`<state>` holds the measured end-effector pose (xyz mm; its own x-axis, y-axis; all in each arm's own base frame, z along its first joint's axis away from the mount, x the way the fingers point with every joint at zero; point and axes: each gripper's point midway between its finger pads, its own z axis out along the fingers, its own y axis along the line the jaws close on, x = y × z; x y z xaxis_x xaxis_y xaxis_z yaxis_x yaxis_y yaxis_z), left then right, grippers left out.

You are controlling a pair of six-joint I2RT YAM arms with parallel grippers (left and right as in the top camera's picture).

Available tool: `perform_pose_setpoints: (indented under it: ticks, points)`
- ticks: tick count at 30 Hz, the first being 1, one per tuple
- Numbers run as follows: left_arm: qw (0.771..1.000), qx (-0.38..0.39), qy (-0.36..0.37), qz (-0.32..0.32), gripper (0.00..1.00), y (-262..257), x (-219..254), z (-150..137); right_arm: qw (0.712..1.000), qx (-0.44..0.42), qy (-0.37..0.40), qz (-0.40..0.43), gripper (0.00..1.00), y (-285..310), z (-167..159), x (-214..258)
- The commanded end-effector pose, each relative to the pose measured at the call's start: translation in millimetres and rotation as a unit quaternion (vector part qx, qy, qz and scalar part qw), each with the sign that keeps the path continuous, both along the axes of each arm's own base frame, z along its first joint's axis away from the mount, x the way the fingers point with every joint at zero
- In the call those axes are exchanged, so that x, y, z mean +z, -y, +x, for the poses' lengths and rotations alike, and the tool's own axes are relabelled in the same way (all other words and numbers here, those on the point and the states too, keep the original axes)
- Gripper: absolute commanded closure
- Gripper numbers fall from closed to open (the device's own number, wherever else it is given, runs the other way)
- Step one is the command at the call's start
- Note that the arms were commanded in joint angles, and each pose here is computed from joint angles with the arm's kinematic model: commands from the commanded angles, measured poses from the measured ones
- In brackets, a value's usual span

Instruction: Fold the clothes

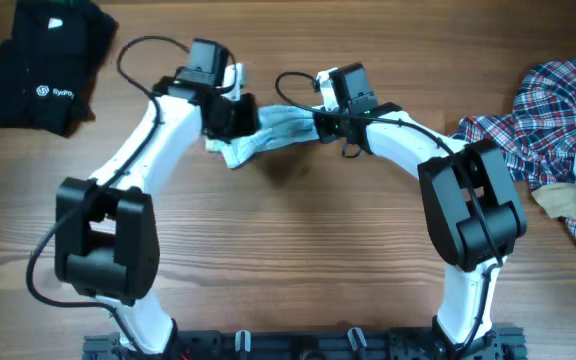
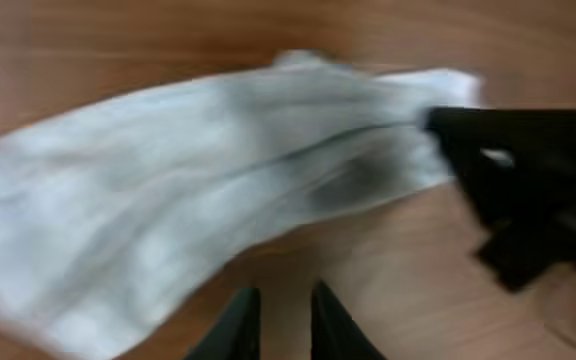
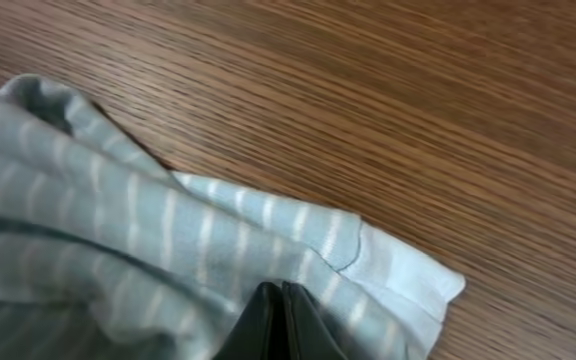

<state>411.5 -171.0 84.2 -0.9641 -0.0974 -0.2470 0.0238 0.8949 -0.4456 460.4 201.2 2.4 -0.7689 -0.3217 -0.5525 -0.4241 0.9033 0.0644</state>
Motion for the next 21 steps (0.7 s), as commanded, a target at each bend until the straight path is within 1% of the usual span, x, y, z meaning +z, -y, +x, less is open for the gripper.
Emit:
perform_pose_setpoints:
  ticks: [1,8,11,16,19,21]
  points:
    - [0.999,-0.006,0.017,-0.038,0.80,26.2,7.9,7.5,0.997,0.018,-0.067,0.034,0.96,-14.7,-27.0,-34.8]
    - [0.999,0.003,-0.027,-0.020,0.79,20.5,-43.0,10.3,0.996,0.020,-0.071,0.041,0.96,-16.7,-28.5,-34.4]
    - [0.999,0.003,-0.029,-0.020,0.78,22.1,-60.4,15.6,0.996,0.022,-0.073,0.045,0.96,-18.0,-29.2,-34.0]
    - [0.999,0.005,-0.028,-0.016,0.79,22.2,-76.7,20.9,0.995,0.028,-0.078,0.054,0.96,-21.6,-31.4,-33.0]
    - [0.999,0.021,-0.027,0.017,0.80,8.9,-83.8,23.4,0.995,0.028,-0.080,0.053,0.96,-21.2,-32.1,-33.3]
    - [0.997,0.038,-0.031,0.054,0.80,-7.5,-89.5,22.7,0.995,0.027,-0.082,0.051,0.96,-20.4,-32.9,-33.9]
